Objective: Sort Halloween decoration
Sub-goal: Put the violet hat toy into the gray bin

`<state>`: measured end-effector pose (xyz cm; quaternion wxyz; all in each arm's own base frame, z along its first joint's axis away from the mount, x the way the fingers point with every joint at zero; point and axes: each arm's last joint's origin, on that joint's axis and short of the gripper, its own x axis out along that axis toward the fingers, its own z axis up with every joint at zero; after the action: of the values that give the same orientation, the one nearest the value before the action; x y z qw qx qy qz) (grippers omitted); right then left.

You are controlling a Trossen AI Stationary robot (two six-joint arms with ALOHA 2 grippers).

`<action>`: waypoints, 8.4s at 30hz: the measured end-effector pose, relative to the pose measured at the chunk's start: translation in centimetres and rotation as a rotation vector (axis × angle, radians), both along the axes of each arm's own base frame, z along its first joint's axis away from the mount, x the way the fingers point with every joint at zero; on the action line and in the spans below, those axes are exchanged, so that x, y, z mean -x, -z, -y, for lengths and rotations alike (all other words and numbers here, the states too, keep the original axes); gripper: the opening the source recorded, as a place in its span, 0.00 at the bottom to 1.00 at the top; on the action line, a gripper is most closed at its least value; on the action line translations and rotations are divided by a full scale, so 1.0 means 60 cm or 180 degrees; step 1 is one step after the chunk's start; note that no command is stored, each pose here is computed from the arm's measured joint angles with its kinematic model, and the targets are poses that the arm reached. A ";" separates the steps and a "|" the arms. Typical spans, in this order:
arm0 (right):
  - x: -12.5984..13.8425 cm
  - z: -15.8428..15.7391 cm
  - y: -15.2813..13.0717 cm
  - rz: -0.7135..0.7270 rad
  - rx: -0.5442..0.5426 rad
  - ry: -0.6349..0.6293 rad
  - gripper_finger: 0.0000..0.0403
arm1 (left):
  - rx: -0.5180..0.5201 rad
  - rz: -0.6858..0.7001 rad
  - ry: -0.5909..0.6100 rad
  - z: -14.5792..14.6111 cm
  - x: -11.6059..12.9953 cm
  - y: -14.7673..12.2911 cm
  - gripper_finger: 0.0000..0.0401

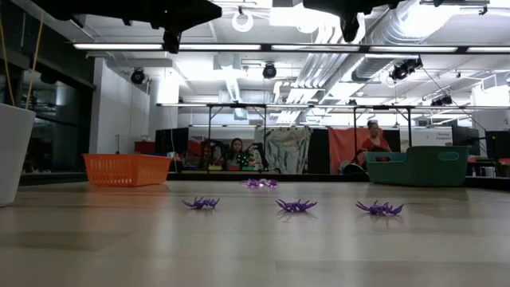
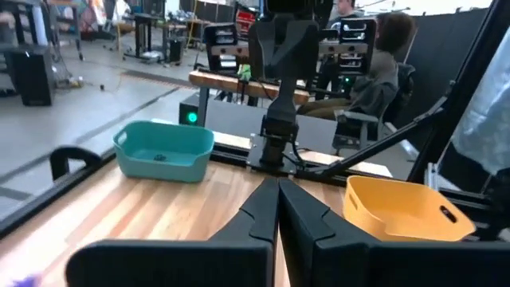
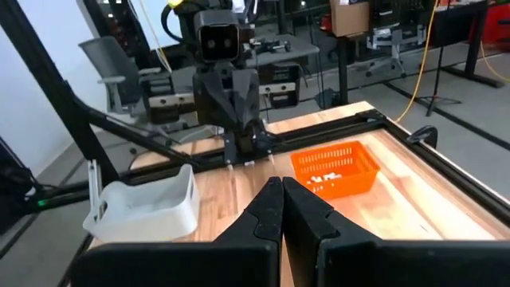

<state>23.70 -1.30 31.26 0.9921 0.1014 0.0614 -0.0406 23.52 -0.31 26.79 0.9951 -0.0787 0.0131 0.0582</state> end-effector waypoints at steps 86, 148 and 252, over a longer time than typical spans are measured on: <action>-0.235 0.159 0.283 -0.2866 -0.0939 0.1478 0.00 | 0.0001 0.0249 -0.0333 -0.021 0.096 -0.061 0.00; 0.002 0.006 0.039 0.0585 -0.0170 0.0145 0.00 | -0.0022 0.0102 -0.0249 -0.019 0.096 -0.053 0.00; -0.021 -0.004 0.019 0.0289 -0.0066 -0.0056 0.16 | -0.0026 0.0086 -0.0447 -0.023 0.091 -0.051 0.00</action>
<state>24.96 -1.07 30.13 0.9931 0.1129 0.0176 -0.0266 18.06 1.05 29.82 0.9890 -0.0762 -0.0061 0.1269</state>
